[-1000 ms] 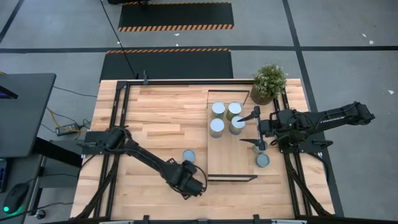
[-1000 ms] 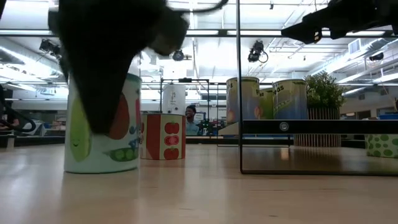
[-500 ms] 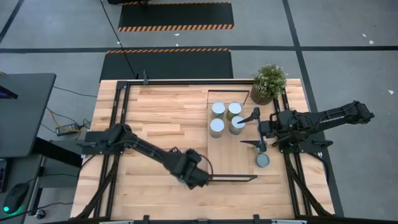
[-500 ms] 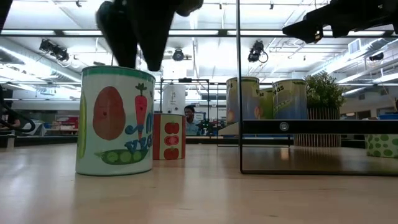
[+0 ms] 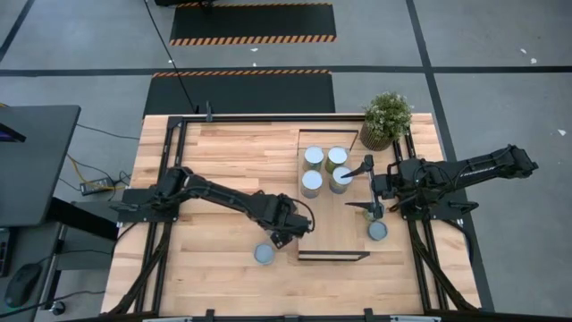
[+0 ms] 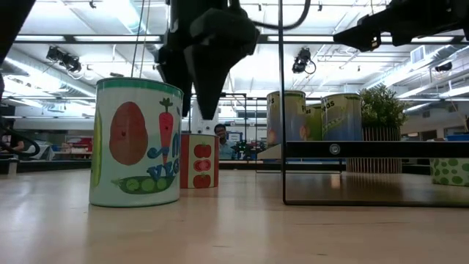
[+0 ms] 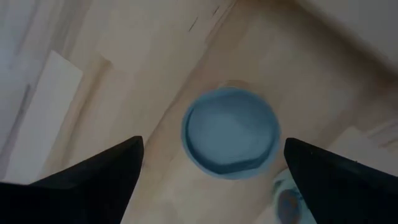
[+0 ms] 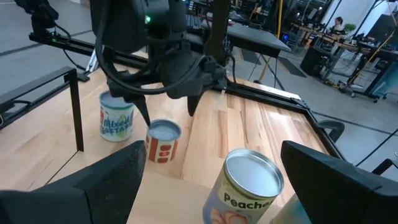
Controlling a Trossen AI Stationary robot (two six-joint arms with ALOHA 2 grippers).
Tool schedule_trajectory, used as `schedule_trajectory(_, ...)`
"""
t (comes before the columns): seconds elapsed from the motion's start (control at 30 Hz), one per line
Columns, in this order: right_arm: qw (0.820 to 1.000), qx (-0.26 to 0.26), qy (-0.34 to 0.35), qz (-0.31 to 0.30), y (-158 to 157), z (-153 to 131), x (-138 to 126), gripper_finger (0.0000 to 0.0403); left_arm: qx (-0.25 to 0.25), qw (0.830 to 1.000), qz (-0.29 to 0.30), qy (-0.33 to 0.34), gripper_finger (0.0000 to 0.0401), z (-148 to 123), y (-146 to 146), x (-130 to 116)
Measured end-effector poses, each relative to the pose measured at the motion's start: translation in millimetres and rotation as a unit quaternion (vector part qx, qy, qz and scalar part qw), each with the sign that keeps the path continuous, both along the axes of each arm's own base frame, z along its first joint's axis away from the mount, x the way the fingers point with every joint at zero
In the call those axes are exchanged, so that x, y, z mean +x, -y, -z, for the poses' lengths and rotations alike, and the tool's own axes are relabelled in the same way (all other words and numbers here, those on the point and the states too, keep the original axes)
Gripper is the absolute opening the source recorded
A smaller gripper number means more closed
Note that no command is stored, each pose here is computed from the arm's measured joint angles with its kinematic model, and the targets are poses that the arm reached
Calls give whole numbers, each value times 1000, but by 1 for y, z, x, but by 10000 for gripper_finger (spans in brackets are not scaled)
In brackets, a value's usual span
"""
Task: Pick and place cans onto a shelf
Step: Put the canned tomatoes on the shelf
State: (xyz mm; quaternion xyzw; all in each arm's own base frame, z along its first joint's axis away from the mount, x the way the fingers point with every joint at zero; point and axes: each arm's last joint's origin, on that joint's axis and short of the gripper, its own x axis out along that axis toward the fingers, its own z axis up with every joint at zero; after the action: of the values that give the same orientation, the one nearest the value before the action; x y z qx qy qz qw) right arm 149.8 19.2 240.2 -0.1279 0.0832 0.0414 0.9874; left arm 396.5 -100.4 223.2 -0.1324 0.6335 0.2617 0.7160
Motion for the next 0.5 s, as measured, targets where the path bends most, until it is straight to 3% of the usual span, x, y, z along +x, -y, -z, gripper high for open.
schedule_trajectory(0.5, 1000, 5, -2, 1, 0, 0, 0, 382, -38, 999, 12, 3, 396, 17, -10, 1)
